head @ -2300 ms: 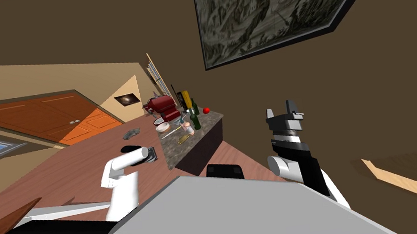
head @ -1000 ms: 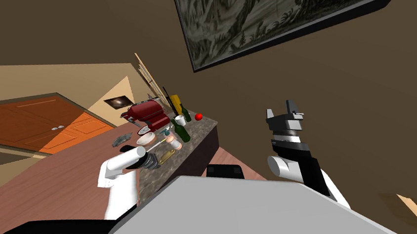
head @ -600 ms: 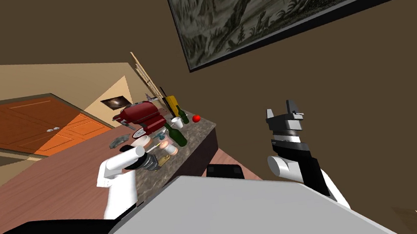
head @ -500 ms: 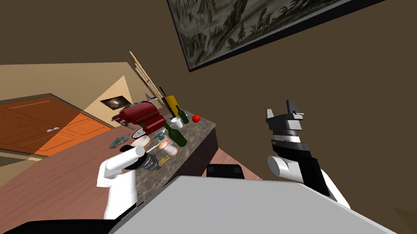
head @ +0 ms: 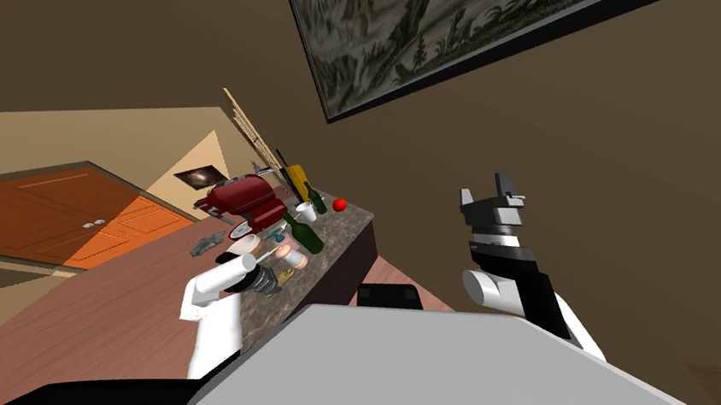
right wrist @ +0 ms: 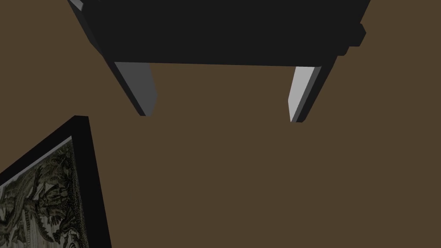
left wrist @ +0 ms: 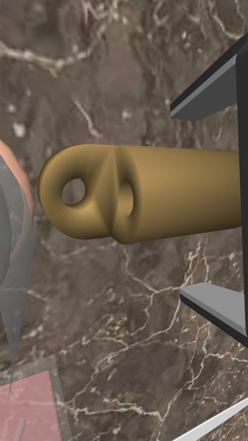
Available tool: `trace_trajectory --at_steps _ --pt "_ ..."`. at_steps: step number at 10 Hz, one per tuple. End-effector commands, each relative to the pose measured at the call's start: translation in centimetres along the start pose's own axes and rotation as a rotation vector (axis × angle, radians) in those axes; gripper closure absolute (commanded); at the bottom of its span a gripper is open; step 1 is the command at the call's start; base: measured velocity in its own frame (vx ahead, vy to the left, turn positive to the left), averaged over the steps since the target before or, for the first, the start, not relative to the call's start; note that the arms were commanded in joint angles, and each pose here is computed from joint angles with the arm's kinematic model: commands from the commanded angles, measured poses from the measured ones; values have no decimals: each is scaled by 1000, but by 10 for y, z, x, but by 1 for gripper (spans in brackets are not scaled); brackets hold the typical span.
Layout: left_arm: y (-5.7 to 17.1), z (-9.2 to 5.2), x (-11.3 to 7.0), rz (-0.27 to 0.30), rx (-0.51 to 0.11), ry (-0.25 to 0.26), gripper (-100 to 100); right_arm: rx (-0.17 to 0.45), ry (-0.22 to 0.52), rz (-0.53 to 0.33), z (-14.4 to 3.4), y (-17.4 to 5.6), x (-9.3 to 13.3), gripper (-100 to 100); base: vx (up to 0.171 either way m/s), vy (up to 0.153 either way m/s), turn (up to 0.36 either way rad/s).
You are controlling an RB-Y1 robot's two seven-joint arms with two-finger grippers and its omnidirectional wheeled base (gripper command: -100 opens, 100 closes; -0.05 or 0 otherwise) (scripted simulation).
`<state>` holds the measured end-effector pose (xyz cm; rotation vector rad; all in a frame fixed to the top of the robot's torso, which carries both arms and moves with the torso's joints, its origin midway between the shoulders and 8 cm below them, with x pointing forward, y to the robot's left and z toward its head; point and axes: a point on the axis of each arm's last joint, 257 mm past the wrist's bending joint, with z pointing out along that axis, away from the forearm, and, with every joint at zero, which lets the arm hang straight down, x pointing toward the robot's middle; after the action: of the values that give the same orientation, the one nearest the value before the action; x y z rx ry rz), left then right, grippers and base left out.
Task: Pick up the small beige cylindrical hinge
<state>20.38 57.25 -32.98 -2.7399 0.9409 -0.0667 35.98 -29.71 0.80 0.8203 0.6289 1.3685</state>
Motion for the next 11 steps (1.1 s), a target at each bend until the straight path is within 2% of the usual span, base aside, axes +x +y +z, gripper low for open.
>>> trace_trajectory --at_steps 1,5,6,7,9,10,11 --pt "0 0 0 0 0 0 100 0 0 0 0 0 0 0 0 0 0" --pt "0 0 0 0 -2 0 100 0 0 0 0 0 0 0 0 0 0" --pt "0 0 0 0 -1 0 0 0 0 0 0 0 0 0 0 0 0" --pt "0 -9 -2 -1 -1 -1 100 0 0 0 0 0 0 0 4 -6 -14" --pt "0 -19 -4 -2 -1 -3 100 0 0 0 0 0 0 0 6 -7 -7" --pt "1 -16 -4 -1 1 -2 100 0 0 0 0 0 0 0 0 0 0" --pt "1 -16 -4 -2 -1 -2 0 0 0 0 0 0 0 0 0 0 0"
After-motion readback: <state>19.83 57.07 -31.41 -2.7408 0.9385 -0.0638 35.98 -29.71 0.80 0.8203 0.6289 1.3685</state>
